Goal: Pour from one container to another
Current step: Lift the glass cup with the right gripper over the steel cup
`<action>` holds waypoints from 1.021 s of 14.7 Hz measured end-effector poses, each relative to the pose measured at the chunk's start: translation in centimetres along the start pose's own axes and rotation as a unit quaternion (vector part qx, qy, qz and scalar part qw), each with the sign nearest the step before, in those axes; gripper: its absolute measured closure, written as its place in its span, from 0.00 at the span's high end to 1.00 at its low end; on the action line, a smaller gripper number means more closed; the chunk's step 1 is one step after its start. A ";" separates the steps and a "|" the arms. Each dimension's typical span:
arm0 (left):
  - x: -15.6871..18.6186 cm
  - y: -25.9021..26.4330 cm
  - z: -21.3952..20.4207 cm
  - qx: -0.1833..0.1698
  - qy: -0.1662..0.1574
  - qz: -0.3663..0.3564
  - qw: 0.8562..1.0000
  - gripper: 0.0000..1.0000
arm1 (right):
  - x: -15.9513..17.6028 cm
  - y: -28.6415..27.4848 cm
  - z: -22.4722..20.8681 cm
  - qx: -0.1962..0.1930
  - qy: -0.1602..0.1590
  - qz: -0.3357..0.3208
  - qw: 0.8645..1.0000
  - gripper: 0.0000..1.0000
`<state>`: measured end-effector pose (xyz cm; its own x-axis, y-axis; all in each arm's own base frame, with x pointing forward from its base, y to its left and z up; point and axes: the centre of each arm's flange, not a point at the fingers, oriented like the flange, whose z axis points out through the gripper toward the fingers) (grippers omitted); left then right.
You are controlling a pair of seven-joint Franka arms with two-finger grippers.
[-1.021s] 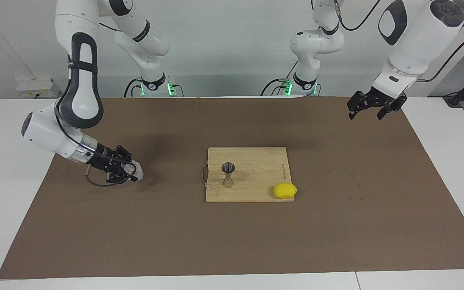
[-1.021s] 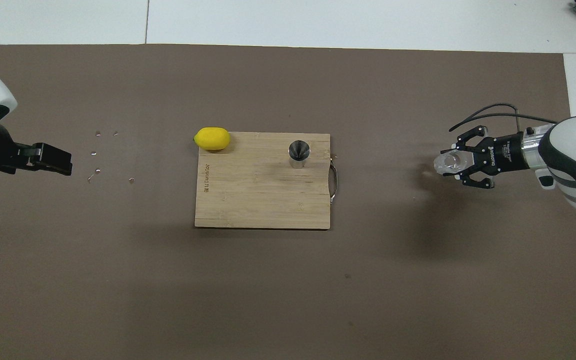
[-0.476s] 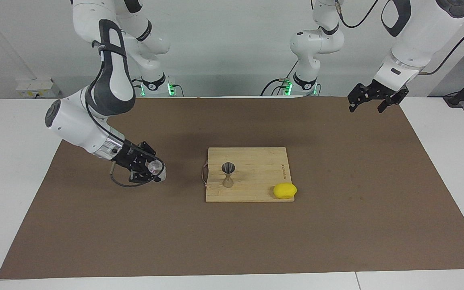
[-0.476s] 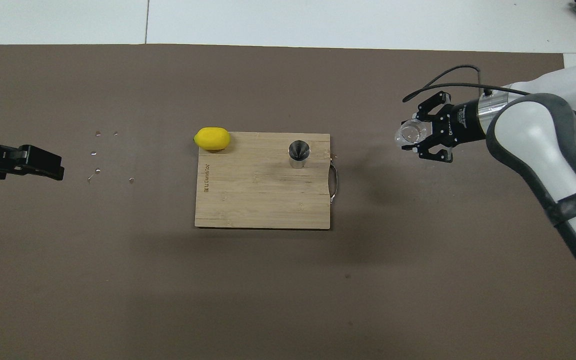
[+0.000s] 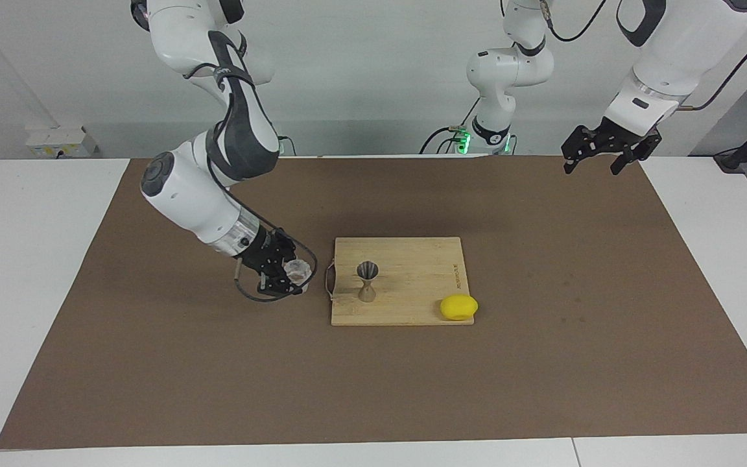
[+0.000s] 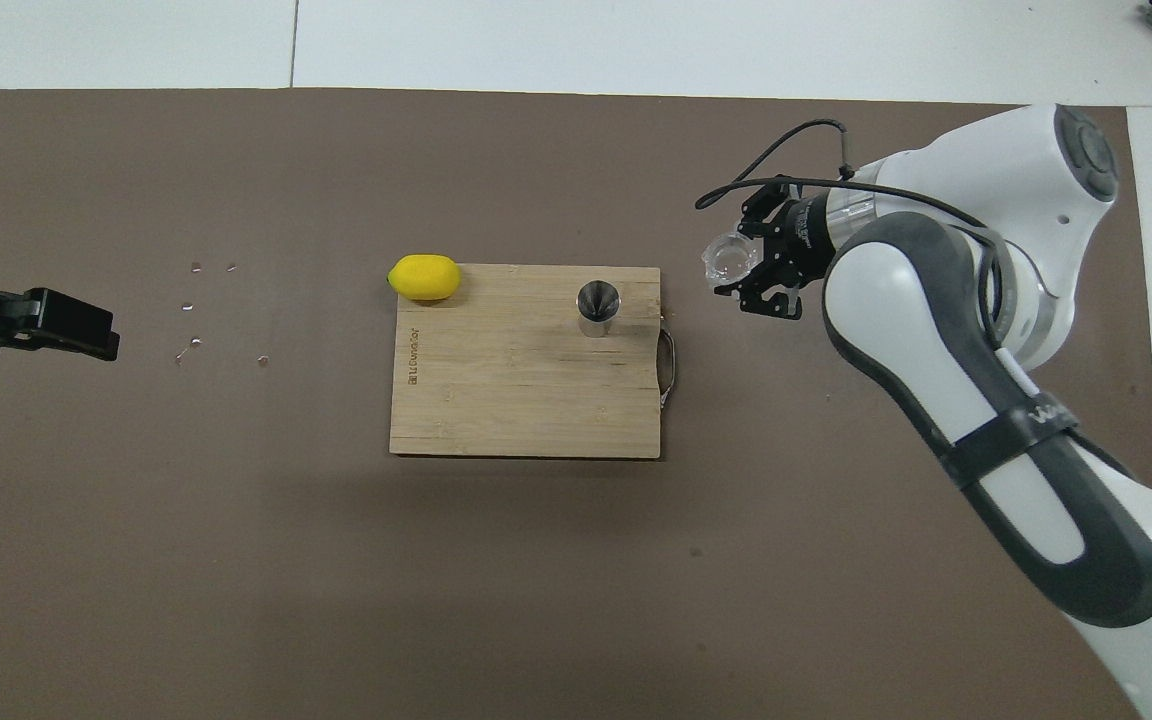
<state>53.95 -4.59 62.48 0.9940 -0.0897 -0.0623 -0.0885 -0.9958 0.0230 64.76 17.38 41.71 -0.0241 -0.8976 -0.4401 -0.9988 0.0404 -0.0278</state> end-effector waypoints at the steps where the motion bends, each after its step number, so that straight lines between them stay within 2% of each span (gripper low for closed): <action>1: 0.0 0.0 0.0 0.000 0.000 0.000 1.000 1.00 | -1.1 0.4 0.6 -0.003 0.009 -0.004 1.000 0.51; 6: -0.5 -0.1 0.6 0.000 -0.024 -0.001 1.000 1.00 | -5.0 1.3 2.1 0.002 0.053 -0.023 0.998 0.51; 15: -0.5 -0.1 0.6 0.000 -0.025 -0.001 1.000 1.00 | -9.8 -0.3 5.2 0.021 0.095 -0.039 0.994 0.51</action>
<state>53.42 -4.49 61.88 0.9897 -0.0891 -0.1122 -0.0870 -0.9959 0.0234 65.50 28.45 41.39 0.0412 -0.9653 -0.2577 -0.9954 -0.0172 -0.0947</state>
